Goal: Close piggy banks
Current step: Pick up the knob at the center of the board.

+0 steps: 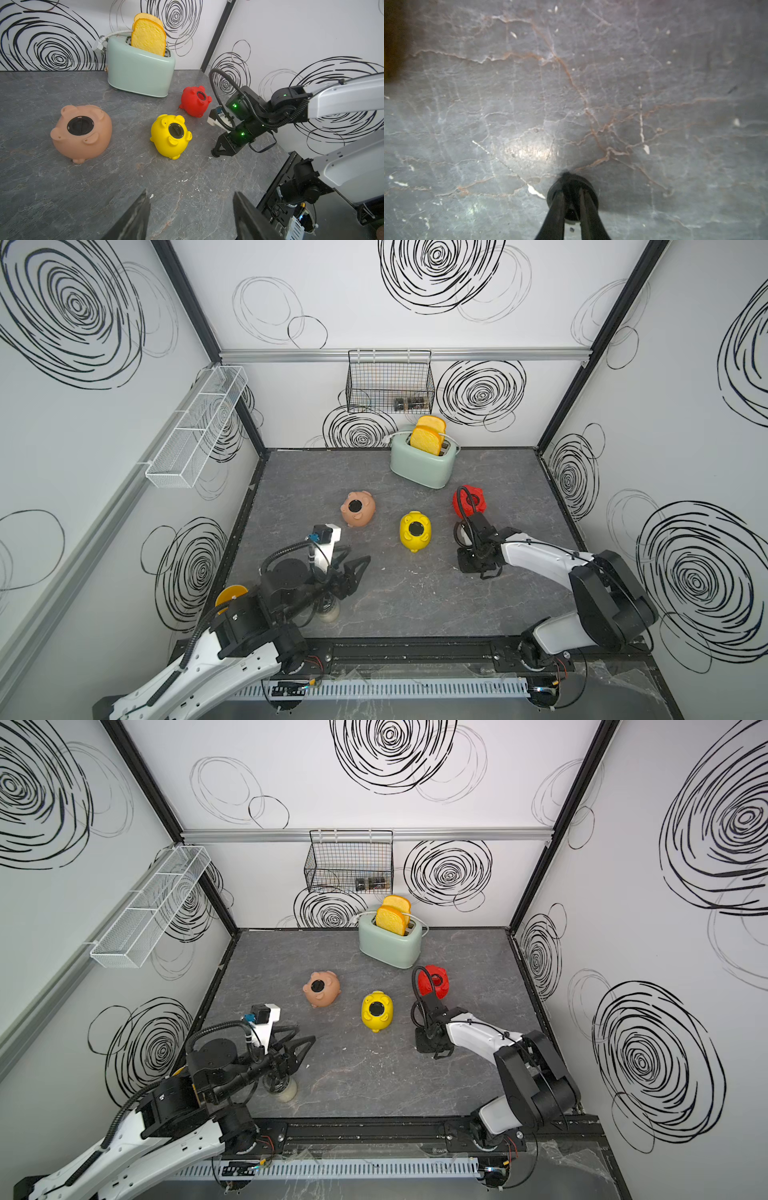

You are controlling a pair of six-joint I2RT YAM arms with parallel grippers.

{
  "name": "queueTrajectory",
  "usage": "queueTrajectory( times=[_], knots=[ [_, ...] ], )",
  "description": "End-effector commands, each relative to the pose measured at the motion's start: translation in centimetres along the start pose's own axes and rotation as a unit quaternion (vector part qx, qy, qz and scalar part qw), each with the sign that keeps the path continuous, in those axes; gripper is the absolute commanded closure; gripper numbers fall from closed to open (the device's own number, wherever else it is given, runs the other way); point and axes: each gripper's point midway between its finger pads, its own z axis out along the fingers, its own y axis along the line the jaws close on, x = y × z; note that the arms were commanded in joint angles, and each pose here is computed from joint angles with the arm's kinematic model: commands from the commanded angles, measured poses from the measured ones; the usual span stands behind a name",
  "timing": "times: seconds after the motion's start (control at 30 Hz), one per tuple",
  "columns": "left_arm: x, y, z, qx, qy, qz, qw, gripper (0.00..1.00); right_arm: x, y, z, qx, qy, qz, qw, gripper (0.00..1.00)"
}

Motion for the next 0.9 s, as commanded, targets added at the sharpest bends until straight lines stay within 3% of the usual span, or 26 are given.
queueTrajectory(
  times=[0.0, 0.33, 0.5, 0.87],
  knots=[
    [0.0, 0.1, 0.3, -0.005, -0.004, 0.003, 1.0, 0.33, 0.4, -0.1, 0.0, 0.013, 0.011, -0.003, 1.0, 0.87],
    [0.0, 0.1, 0.3, -0.003, -0.003, 0.003, 1.0, 0.33, 1.3, -0.2, 0.8, 0.03, 0.032, -0.009, 0.999, 0.91],
    [0.1, 0.0, 0.4, 0.001, -0.002, 0.004, 1.0, 0.33, 1.4, 0.1, 0.8, 0.025, 0.036, -0.01, 0.999, 1.0],
    [0.2, -0.1, 0.5, 0.004, -0.001, 0.001, 1.0, 0.32, 0.6, 0.6, -0.3, 0.012, 0.011, -0.015, 1.0, 1.0]
  ],
)
